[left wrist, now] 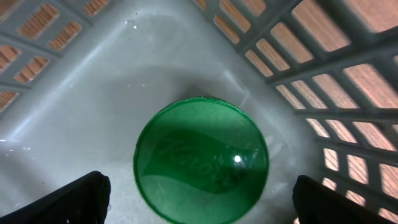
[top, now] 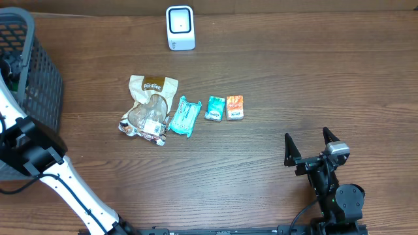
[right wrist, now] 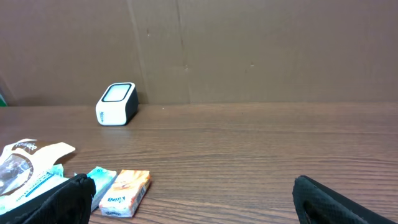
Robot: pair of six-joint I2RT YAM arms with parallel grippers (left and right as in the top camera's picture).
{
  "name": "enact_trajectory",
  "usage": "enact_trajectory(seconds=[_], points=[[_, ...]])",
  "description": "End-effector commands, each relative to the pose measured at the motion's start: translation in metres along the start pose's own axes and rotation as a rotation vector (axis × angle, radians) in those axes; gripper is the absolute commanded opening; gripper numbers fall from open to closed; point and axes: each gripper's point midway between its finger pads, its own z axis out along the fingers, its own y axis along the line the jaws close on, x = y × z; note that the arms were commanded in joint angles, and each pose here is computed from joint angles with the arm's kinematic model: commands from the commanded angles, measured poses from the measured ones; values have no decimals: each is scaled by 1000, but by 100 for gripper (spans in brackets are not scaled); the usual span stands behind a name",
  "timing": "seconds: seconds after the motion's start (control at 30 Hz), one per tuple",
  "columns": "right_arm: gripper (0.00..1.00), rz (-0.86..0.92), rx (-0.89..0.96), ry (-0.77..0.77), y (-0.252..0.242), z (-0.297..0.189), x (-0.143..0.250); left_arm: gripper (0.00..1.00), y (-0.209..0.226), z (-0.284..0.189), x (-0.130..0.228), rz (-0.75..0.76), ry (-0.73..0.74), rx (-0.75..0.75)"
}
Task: Scan the item barcode
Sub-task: 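Reach the left gripper into the basket and grasp the green-lidded jar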
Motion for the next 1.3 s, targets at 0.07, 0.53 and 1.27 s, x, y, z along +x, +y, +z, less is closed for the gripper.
enact_trajectory(seconds=[0.07,0.53,1.27], points=[[100,6,4,-5,-2,0,1,98,10,22,6,22,32,-31],[100,6,5,-5,-2,0,2,96,11,35,10,24,48,-43],[100,6,5,-5,-2,0,2,41,6,-17,-11,-35,-44,1]])
